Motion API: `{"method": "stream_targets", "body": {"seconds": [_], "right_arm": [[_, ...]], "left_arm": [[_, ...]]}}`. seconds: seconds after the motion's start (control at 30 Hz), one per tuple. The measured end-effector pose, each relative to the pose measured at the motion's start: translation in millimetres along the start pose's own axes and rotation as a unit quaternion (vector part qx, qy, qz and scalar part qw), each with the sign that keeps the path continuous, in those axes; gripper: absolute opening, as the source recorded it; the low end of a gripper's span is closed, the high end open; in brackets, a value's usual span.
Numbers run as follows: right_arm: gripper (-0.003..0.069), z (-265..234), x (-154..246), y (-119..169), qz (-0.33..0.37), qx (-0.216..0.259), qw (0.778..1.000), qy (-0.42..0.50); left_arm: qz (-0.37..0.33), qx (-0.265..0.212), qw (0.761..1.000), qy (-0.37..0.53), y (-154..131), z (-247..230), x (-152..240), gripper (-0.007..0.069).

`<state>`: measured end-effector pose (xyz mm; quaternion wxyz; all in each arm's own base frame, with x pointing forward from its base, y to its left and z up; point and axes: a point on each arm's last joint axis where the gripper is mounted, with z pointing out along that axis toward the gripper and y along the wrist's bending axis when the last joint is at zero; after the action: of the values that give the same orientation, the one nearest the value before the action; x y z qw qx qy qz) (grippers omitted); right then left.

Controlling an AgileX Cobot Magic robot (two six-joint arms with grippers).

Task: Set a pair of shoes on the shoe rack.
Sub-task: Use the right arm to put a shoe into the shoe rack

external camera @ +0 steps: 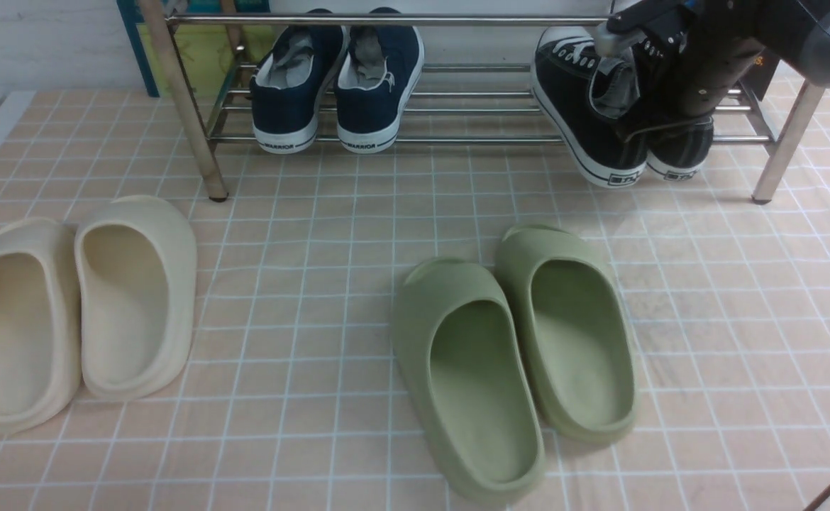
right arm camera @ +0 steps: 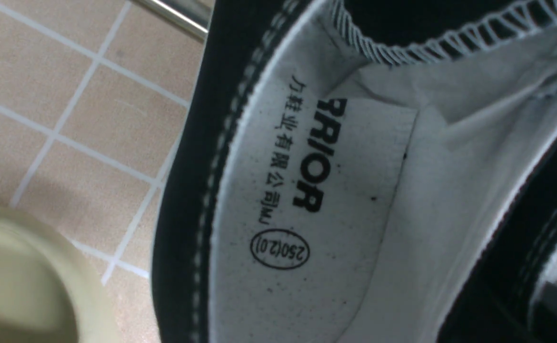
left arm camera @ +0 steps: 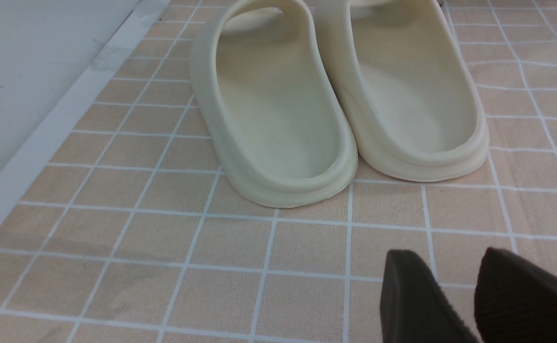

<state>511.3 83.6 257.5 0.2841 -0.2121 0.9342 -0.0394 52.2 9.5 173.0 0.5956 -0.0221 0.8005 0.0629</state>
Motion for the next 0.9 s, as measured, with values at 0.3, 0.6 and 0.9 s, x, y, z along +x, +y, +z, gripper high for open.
{"method": "stream_targets", "body": {"seconds": [0.3, 0.6, 0.9], "right_arm": [[0.0356, -35, 4, -2, 0.016, -0.006, 0.999, 0.046], [0.0352, -102, 13, 3, 0.075, -0.033, 0.996, 0.043], [0.0168, -175, 62, 17, 0.079, -0.046, 0.994, 0.051]], "left_arm": [[0.0, 0.0, 1.0, 0.0, 0, 0, 0, 0.0238], [0.0, 0.0, 1.0, 0.0, 0, 0, 0, 0.0238], [0.0, 0.0, 1.0, 0.0, 0, 0, 0, 0.0238]]}}
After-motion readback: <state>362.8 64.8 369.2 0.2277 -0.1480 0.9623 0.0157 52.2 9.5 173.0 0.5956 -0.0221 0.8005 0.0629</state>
